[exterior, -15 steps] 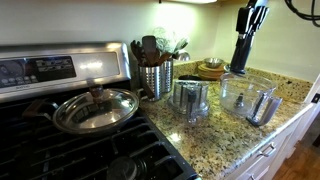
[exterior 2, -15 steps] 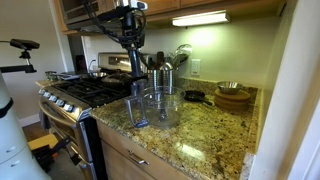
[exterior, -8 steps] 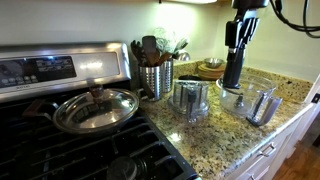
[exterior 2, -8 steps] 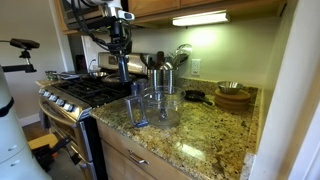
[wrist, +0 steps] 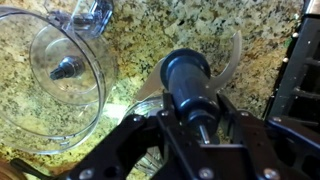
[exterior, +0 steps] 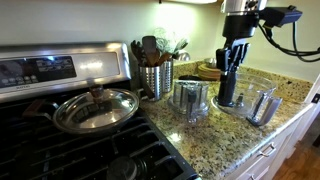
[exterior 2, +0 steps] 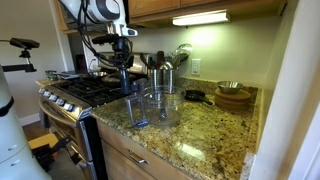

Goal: Remove the object from the appliance on the right and place it on the counter

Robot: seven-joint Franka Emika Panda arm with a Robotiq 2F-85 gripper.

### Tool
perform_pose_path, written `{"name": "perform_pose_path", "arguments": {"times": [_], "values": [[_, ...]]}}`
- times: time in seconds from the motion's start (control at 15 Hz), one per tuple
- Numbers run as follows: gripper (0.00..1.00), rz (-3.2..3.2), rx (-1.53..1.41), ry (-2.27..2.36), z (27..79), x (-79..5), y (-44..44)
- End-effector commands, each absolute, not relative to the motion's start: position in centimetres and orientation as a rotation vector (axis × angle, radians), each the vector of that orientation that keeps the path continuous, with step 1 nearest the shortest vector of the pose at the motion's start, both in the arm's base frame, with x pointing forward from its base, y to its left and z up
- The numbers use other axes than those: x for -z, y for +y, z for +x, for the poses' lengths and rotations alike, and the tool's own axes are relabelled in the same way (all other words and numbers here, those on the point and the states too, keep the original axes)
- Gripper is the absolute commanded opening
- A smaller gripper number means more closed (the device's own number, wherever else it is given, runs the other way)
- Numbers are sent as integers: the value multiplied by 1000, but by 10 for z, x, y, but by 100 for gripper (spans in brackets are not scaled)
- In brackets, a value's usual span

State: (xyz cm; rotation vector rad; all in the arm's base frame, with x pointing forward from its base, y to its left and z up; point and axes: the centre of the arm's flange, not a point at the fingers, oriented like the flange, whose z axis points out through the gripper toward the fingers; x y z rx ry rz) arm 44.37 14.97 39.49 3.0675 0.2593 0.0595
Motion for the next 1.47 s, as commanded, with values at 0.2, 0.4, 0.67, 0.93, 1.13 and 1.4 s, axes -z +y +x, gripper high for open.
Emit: {"name": "perform_pose_path", "arguments": {"times": [0.2, 0.4, 0.67, 0.93, 1.13, 1.4], "values": [[20, 3117, -63, 168, 458, -343, 135], [20, 3131, -59, 143, 463, -329, 131], [20, 3131, -43, 132, 464, -309, 126], [20, 3135, -36, 123, 465, -292, 121], [20, 3135, -41, 118, 464, -286, 119], [26, 3136, -41, 122, 464, -284, 118]]}}
